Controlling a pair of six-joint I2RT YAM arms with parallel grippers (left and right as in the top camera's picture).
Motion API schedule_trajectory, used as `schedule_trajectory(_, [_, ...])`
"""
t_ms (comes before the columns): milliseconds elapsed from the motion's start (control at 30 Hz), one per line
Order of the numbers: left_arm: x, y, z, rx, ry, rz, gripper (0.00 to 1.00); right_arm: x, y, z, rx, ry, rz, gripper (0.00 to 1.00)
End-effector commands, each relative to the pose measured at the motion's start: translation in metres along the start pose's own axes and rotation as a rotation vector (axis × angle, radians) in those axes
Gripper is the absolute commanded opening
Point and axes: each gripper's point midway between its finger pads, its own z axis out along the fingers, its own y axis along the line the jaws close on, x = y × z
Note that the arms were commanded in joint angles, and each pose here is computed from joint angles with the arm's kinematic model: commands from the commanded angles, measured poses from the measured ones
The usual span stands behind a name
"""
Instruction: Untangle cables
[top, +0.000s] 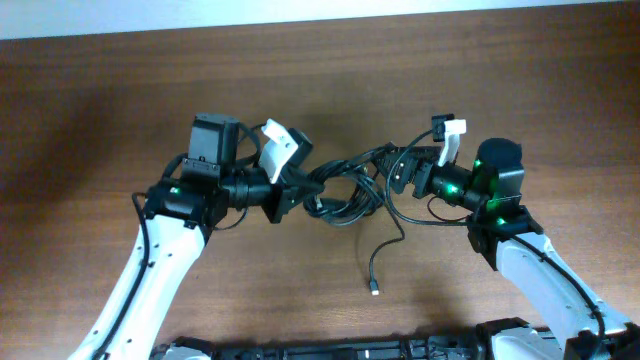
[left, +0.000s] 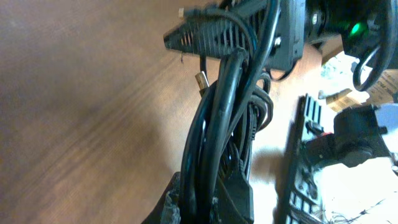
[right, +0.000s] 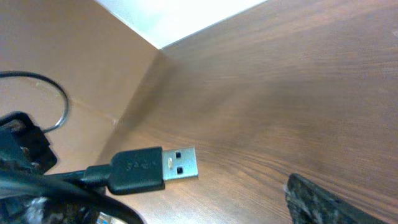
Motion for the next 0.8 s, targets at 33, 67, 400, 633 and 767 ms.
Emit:
schedule_trajectory(33, [0.003,0.006,-0.028,-0.043,-0.017,-0.045,0.00,-0.009,0.045,-0.006,-0.209,0.004,-0.130,0.99])
schedule_trajectory(67, [0.002,0.010,-0.035,-0.037,-0.039,-0.037,0.00,-0.011,0.047,-0.007,-0.215,-0.008,-0.146,0.99])
schedule_trajectory(400, [-0.009,-0.027,-0.043,0.193,-0.130,-0.004,0.00,-0.003,0.011,0.012,0.030,-0.039,-0.140,0.89])
schedule_trajectory(633, [-0.004,-0.060,-0.036,0.327,-0.101,-0.037,0.00,-0.030,-0.075,-0.021,0.450,-0.219,0.069,0.90])
schedule_trajectory(767, [0.014,-0.024,-0.027,0.110,0.003,-0.054,0.00,-0.010,-0.111,-0.049,0.537,-0.143,0.191,0.99])
